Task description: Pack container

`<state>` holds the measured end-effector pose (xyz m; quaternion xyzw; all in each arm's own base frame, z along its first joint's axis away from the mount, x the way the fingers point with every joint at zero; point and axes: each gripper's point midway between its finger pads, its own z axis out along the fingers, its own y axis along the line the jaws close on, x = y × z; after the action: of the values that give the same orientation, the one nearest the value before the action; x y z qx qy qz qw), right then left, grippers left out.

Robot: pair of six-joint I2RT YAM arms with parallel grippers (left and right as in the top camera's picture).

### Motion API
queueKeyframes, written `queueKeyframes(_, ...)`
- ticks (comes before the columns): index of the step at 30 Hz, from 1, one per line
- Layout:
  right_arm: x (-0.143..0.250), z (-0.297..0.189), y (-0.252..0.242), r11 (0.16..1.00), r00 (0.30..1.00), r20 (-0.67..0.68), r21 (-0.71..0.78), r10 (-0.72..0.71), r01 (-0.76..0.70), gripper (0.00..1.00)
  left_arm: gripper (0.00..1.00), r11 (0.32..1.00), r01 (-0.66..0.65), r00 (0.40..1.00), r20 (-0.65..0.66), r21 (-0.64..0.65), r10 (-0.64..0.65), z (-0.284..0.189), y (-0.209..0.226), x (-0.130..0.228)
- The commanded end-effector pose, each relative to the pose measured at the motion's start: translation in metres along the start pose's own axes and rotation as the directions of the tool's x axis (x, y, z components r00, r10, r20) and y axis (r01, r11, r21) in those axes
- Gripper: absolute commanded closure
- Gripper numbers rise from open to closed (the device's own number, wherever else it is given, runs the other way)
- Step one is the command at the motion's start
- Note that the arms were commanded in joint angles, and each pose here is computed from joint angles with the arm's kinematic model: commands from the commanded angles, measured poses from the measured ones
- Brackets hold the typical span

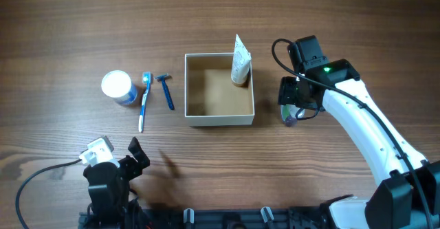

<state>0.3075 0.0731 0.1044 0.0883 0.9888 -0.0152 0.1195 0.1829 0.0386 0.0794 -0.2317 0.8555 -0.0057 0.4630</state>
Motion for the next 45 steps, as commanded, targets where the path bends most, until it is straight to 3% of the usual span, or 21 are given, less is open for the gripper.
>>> queueKeyframes(1, -0.002, 0.001, -0.006, 1.0, 1.0, 0.011, 0.031, 0.005, -0.005, 0.43, 0.0, 1.0, -0.011, 1.0, -0.003, 0.006, 0.012, 0.002, 0.0, 0.003)
queueKeyframes(4, -0.002, -0.004, -0.006, 1.0, 1.0, 0.02, 0.026, 0.005, -0.005, 0.55, 0.0, 1.0, -0.011, 1.0, -0.003, 0.006, 0.012, 0.002, 0.0, 0.003)
queueKeyframes(11, -0.008, -0.04, -0.008, 1.0, 0.993, 0.118, -0.021, -0.001, 0.003, 0.59, 0.0, 1.0, -0.011, 1.0, -0.003, 0.006, 0.012, 0.002, 0.0, 0.003)
queueKeyframes(16, -0.01, -0.094, -0.01, 0.995, 0.973, 0.231, -0.099, 0.023, 0.0, 0.69, 0.0, 1.0, -0.011, 1.0, -0.003, 0.006, 0.012, 0.002, 0.0, 0.003)
queueKeyframes(21, 0.002, -0.158, 0.019, 0.938, 0.93, 0.365, -0.304, -0.05, 0.17, 0.69, 0.0, 1.0, -0.011, 1.0, -0.003, 0.006, 0.012, 0.002, 0.0, 0.003)
queueKeyframes(29, 0.013, -0.212, 0.072, 0.817, 0.838, 0.533, -0.427, -0.119, 0.387, 0.71, 0.0, 1.0, -0.011, 1.0, -0.003, 0.006, 0.012, 0.002, 0.0, 0.003)
queueKeyframes(34, -0.002, -0.207, 0.114, 0.788, 0.802, 0.579, -0.422, -0.146, 0.448, 0.75, 0.0, 1.0, -0.011, 1.0, -0.003, 0.006, 0.012, 0.002, 0.0, 0.003)
queueKeyframes(45, -0.038, -0.095, 0.158, 0.868, 0.858, 0.457, -0.298, -0.235, 0.396, 0.76, 0.0, 1.0, -0.011, 1.0, -0.003, 0.006, 0.011, 0.002, 0.0, 0.003)
